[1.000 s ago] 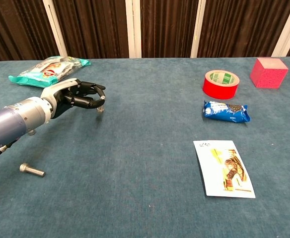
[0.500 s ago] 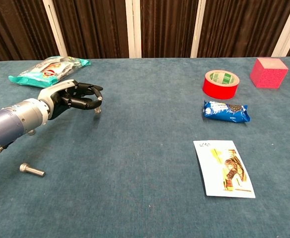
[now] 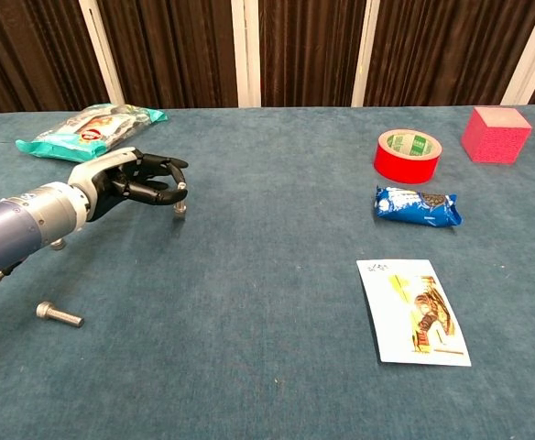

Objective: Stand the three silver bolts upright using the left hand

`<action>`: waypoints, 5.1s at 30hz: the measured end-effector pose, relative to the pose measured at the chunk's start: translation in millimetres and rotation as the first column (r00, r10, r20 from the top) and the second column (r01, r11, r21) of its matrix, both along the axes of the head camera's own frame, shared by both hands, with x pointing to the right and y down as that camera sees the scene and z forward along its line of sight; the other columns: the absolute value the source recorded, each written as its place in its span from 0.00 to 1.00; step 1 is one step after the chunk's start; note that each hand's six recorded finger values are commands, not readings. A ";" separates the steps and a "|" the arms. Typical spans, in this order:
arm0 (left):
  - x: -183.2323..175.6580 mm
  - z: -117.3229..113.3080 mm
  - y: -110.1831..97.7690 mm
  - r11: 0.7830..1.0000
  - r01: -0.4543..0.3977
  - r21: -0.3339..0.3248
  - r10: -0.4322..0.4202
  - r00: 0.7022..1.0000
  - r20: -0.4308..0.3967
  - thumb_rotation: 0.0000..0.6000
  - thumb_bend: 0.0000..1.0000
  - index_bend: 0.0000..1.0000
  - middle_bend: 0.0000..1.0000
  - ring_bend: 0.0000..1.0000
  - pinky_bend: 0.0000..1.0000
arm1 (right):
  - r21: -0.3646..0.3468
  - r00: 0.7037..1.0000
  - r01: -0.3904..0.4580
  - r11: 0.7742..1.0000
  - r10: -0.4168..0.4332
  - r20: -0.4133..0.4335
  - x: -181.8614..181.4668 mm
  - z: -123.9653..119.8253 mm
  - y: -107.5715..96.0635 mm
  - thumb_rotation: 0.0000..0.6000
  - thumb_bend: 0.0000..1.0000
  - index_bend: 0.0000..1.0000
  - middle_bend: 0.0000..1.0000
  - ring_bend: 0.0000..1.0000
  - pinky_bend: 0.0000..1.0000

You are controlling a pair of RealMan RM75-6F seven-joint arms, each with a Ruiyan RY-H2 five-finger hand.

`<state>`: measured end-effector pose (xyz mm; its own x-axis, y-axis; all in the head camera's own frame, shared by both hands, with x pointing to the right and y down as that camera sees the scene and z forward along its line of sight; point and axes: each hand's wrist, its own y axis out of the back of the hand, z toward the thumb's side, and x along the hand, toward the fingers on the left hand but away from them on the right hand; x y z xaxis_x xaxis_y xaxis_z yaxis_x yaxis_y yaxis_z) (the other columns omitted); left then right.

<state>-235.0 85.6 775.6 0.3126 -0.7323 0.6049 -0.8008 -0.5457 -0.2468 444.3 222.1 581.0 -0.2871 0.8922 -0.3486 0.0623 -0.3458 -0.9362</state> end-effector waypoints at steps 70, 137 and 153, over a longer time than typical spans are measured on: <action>-39.6 -139.4 50.0 0.884 -0.446 0.142 0.309 0.783 0.540 1.00 0.42 0.51 0.00 0.00 0.00 | 0.014 1.000 -0.008 1.000 0.008 0.003 -2.2 -3.8 0.2 1.00 0.00 0.12 0.04 0.00 0.00; -36.1 -95.2 121.1 0.608 -0.787 -0.105 0.609 0.378 0.697 1.00 0.40 0.52 0.00 0.00 0.00 | 0.030 0.999 -0.045 0.999 0.044 0.025 4.3 -11.2 -1.6 1.00 0.00 0.12 0.04 0.00 0.00; -33.4 -91.5 123.1 0.614 -0.783 -0.096 0.606 0.391 0.693 1.00 0.41 0.54 0.00 0.00 0.00 | 0.028 0.999 -0.033 0.999 0.032 0.030 2.4 -11.0 -1.6 1.00 0.00 0.12 0.04 0.00 0.00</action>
<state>-268.4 208.7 684.1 0.4032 -0.5659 0.7192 0.2341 -0.6960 -0.6788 446.6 220.4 570.0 -0.3063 0.8922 -0.3318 0.1010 -0.3161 -0.9433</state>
